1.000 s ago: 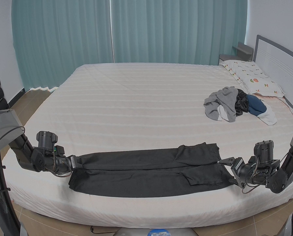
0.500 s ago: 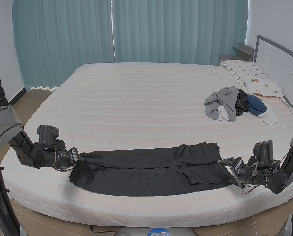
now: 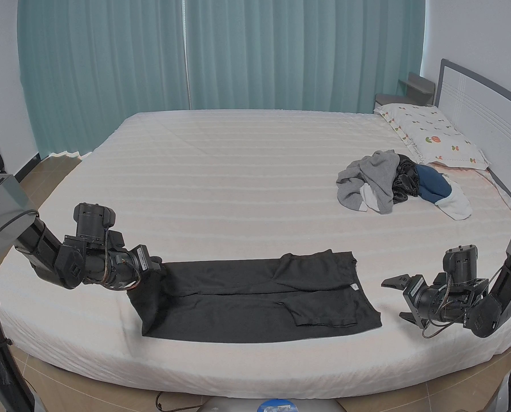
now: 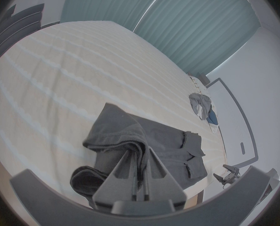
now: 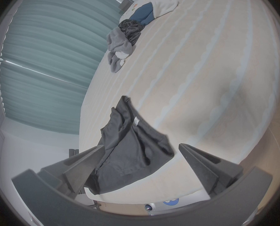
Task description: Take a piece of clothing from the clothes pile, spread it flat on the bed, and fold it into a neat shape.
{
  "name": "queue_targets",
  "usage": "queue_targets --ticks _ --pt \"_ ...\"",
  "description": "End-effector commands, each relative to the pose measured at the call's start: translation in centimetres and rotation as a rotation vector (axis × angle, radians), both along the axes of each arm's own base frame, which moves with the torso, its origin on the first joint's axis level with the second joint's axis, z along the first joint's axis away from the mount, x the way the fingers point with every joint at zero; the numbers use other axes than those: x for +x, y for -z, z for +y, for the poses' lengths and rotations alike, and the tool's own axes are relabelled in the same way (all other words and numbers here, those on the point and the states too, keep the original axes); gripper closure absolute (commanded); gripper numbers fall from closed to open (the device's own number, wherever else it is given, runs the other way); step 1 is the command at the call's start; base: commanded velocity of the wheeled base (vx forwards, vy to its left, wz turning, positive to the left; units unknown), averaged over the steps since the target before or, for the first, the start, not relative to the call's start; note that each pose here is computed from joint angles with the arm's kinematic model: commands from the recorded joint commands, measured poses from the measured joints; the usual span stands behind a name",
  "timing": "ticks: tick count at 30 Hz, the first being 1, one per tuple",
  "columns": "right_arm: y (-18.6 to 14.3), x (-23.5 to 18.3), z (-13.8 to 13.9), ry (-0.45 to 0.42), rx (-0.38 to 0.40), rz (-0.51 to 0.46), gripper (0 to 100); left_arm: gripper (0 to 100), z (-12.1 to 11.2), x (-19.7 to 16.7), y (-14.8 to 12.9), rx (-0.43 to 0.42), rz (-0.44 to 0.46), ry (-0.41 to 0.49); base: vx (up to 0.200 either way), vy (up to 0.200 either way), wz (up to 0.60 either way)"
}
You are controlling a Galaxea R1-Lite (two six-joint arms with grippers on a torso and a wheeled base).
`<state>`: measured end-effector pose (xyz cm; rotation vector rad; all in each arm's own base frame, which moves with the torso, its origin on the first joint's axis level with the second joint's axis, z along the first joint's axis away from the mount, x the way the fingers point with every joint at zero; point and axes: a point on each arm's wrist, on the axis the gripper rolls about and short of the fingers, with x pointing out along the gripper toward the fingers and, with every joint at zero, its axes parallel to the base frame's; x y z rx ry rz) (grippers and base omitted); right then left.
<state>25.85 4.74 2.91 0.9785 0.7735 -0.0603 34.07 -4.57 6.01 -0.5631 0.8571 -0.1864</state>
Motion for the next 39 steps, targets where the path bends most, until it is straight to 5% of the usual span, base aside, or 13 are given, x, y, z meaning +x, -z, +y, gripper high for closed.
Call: queue_targets --ticks 1,13,27,39 --pt "0.0 0.0 0.0 -0.002 0.001 0.0 0 100 -1.8 -0.1 -1.7 -0.002 -0.026 0.044 0.0 -0.2 0.0" --pt "0.1 0.0 0.0 -0.001 0.0 0.001 0 100 -6.4 0.6 -3.9 -0.004 0.026 0.091 0.0 -0.2 0.0" --pt "0.1 0.0 0.2 -0.008 0.001 0.002 0 100 -11.0 2.4 -3.1 0.004 0.093 0.124 0.0 -0.2 0.0" --pt "0.1 0.0 0.3 -0.012 0.002 0.002 0 100 -14.0 3.8 -1.0 0.041 0.12 0.053 0.0 0.0 0.0"
